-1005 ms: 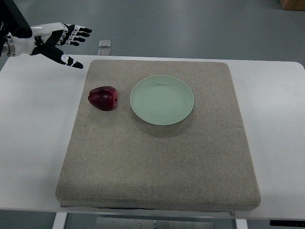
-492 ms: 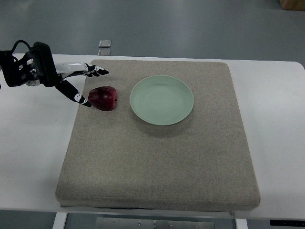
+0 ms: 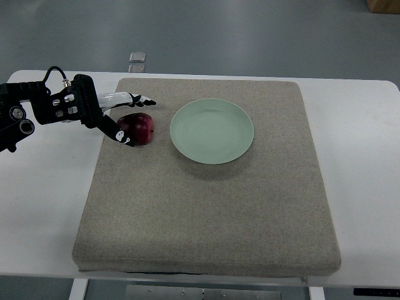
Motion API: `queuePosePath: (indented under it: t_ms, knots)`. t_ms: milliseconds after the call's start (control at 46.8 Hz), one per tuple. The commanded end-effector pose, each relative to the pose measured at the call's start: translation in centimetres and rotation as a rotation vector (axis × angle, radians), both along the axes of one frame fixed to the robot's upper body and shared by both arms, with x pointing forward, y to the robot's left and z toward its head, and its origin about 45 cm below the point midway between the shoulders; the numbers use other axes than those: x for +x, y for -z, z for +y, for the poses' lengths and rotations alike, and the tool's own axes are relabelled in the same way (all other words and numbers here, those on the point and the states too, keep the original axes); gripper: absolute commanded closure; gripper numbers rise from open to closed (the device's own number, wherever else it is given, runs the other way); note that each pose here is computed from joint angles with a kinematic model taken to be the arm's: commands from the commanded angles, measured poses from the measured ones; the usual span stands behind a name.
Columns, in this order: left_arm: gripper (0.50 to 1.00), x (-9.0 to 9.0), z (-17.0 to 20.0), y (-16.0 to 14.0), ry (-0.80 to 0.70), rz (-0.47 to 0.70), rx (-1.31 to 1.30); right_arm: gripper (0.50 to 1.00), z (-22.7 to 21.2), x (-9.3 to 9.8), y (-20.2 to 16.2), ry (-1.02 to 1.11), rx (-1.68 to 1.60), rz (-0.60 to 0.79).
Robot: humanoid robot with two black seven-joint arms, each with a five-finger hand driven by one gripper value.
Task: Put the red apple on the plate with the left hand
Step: 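Close the left hand's fingers around the red apple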
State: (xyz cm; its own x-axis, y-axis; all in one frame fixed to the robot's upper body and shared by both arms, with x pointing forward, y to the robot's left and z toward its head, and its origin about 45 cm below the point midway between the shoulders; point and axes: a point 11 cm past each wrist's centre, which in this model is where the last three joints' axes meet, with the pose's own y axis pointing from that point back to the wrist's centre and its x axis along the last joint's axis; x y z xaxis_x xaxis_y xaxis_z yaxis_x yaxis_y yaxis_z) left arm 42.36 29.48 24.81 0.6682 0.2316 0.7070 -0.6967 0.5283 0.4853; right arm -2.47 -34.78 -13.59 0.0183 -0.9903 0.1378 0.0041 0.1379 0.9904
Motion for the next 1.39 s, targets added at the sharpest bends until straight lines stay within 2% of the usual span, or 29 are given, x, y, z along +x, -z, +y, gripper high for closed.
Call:
queuePosePath:
  t_ms: [0,299,428,578,642,1091,1198,1241,1283,1326,1369]
  knots:
    - [0.506,0.01,0.01,-0.02,0.001,0.002,0.001,0.568,0.0,0.01,0.0,0.0,0.0,0.0]
    - [0.519,-0.46,-0.42,0.59,0.026,0.026,0.017,0.57,0.0,0.01,0.0,0.0,0.0,0.0]
    - [0.544,-0.47,-0.51,0.54,0.03,0.025,0.015,0.57,0.0,0.01,0.0,0.0,0.0,0.0]
    - [0.651,-0.47,-0.53,0.54,0.032,0.025,0.018,0.568,0.0,0.01,0.0,0.0,0.0,0.0]
    - [0.669,-0.5,-0.46,0.63,0.034,0.025,0.024,0.568,0.0,0.01,0.0,0.0,0.0,0.0]
    - [0.66,-0.24,-0.04,0.48,0.032,0.008,0.053,0.568,0.0,0.01,0.0,0.0,0.0,0.0]
    - [0.671,-0.26,-0.09,0.48,0.034,0.008,0.052,0.568,0.0,0.01,0.0,0.0,0.0,0.0]
    - [0.686,-0.24,-0.04,0.49,0.033,0.008,0.054,0.57,0.0,0.01,0.0,0.0,0.0,0.0]
    - [0.724,-0.26,-0.07,0.5,0.036,0.007,0.058,0.568,0.0,0.01,0.0,0.0,0.0,0.0]
    - [0.735,-0.3,0.03,0.56,0.036,0.007,0.063,0.568,0.0,0.01,0.0,0.0,0.0,0.0]
    - [0.778,-0.33,-0.08,0.6,0.041,0.007,0.067,0.568,0.0,0.01,0.0,0.0,0.0,0.0]
